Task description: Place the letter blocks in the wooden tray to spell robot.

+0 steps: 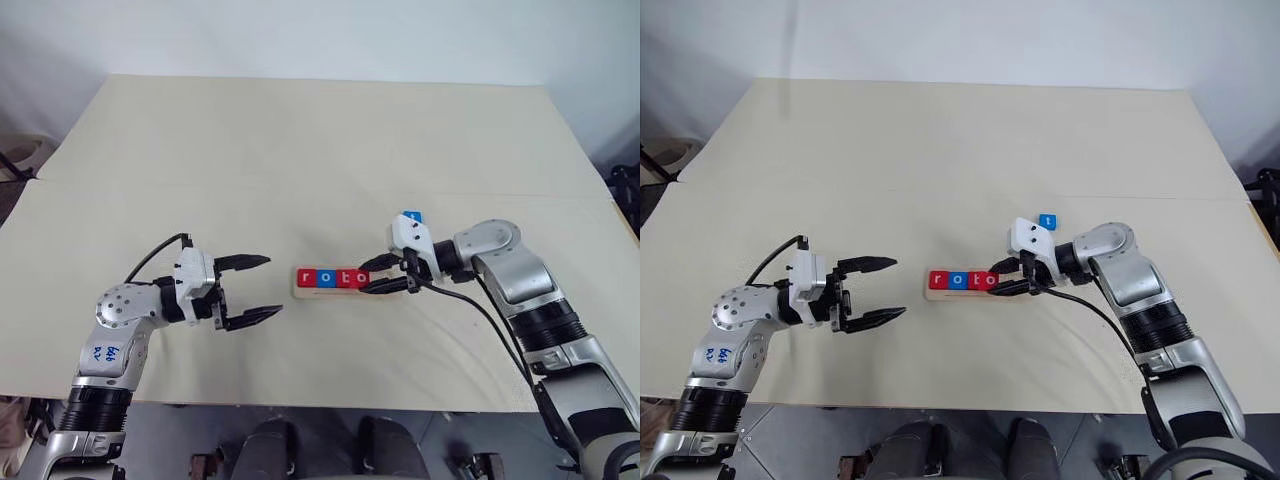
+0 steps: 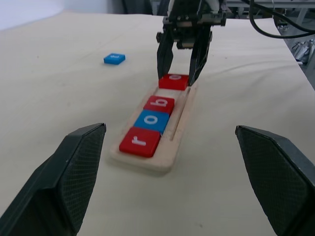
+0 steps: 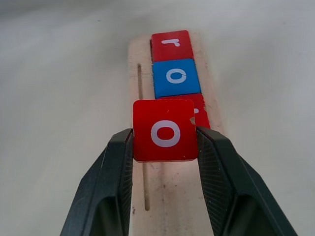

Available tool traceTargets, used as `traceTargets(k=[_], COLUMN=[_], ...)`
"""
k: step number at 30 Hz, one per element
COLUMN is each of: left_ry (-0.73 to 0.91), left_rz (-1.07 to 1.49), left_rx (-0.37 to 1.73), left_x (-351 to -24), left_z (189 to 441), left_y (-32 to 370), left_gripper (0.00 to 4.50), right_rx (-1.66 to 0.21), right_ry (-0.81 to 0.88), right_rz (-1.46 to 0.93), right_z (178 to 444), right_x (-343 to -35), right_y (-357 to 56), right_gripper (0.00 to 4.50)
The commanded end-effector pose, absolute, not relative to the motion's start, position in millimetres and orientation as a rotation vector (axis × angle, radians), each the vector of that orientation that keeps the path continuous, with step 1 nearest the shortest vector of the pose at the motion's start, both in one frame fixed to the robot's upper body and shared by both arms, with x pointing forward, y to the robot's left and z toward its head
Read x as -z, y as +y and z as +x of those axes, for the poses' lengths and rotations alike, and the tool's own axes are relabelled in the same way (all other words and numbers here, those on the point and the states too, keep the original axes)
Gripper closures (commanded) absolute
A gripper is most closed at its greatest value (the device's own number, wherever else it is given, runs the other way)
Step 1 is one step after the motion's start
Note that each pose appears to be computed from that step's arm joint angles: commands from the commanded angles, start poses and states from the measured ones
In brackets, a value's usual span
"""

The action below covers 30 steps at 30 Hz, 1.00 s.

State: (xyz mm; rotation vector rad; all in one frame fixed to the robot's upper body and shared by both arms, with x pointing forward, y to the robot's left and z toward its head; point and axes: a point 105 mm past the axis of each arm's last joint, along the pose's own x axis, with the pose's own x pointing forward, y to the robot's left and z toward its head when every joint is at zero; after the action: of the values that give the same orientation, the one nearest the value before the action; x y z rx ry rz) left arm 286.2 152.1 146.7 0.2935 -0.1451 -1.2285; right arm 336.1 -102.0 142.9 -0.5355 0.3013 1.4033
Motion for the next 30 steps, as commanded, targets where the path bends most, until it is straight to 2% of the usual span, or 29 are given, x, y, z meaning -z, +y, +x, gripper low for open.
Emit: traceTargets(k=[1,13,22,30], left_ry=[-0.187,-0.195,-0.203,-0.207], left_rz=[0.319,0.314,0.311,0.308], left_rx=[1.218,1.2,1.191,1.193], left_x=[-155.4,-155.8,-156.5,-156.5], left_z=[282.1,281.5,283.4,284.8], left_y=[152.1,152.5,152.9,152.1], left_gripper=[0.0,0.0,0.0,0.0], right_rx=[-1.399,-1.38,-1.372,-1.32], right_ry=[0.279,0.273,0.27,0.162], right_rz=[-0.583,-0.592,-0.602,-0.547], right_z=[339.6,349.0,350.6,348.8], right_x=[-148.9,-150.0,-152.6,-172.9], right_y=[-102.0,-105.3,-108.6,-118.2], right_gripper=[3.04,3.04,0.04,0.04])
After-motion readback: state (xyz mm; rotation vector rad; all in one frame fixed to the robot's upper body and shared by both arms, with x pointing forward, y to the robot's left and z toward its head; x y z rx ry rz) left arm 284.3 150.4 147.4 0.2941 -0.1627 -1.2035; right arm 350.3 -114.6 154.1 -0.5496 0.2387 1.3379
